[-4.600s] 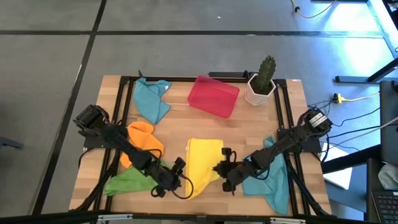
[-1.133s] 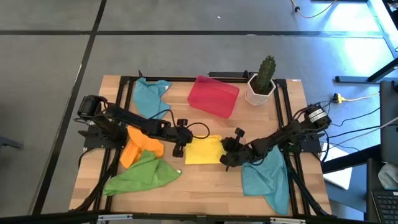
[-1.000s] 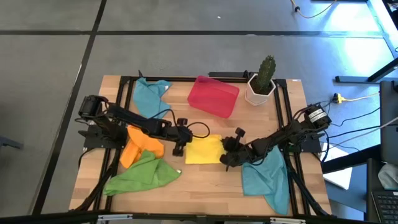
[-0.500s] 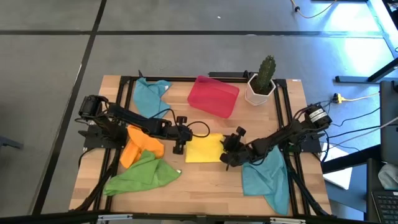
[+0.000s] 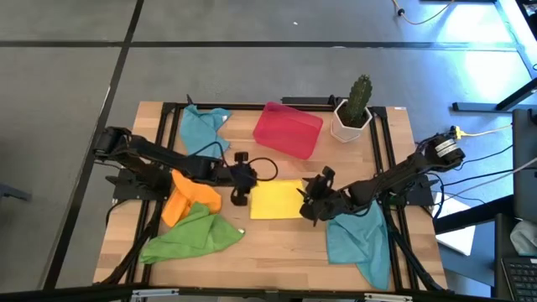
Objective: Roll microfiber towels into tight, uniform cylinder then place into a basket
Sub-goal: Roll the yellow towel
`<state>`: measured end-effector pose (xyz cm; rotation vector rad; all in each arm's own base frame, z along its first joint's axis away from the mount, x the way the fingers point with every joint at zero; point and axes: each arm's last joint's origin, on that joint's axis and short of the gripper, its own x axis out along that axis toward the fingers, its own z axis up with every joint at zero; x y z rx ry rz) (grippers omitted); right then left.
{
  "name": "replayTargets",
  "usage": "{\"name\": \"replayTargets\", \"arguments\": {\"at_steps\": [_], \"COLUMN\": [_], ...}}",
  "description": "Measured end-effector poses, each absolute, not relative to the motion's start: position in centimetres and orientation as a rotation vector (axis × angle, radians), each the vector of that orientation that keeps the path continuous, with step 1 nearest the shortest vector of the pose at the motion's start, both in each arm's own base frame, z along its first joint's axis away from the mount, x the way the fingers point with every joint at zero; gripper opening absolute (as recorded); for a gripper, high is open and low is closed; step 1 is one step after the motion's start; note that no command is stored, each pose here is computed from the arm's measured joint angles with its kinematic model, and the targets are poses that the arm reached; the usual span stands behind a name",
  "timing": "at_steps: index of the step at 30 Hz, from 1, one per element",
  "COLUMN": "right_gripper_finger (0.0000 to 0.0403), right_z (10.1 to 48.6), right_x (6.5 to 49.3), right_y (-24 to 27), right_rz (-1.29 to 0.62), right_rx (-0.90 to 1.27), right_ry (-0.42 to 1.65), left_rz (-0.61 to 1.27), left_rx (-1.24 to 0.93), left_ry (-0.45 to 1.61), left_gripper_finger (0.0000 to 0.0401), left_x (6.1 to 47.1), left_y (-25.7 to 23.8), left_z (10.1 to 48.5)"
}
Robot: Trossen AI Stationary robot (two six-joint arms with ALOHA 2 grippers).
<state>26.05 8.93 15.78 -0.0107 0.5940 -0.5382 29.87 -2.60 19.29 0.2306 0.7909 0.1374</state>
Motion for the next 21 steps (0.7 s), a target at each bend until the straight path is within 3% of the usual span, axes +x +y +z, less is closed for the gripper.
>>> {"name": "replayTargets", "arguments": {"at_steps": [9,21], "right_gripper_finger": [0.0012,0.0013], "right_z": [13.6,10.5], "right_x": [27.3,27.9], "right_y": [8.3,6.1], "right_rz": [-0.495,-0.636], "right_rx": [0.031,0.095], "right_ry": [0.666,0.746], "left_rz": [0.092,0.169], "left_rx": [0.238,0.197], "left_ry": [0.829,0.920], "left_gripper_finger": [0.0163,0.0163], "left_x": [31.1,31.4], "left_y": [-2.9,-0.6], "left_z": [14.6,12.3]}}
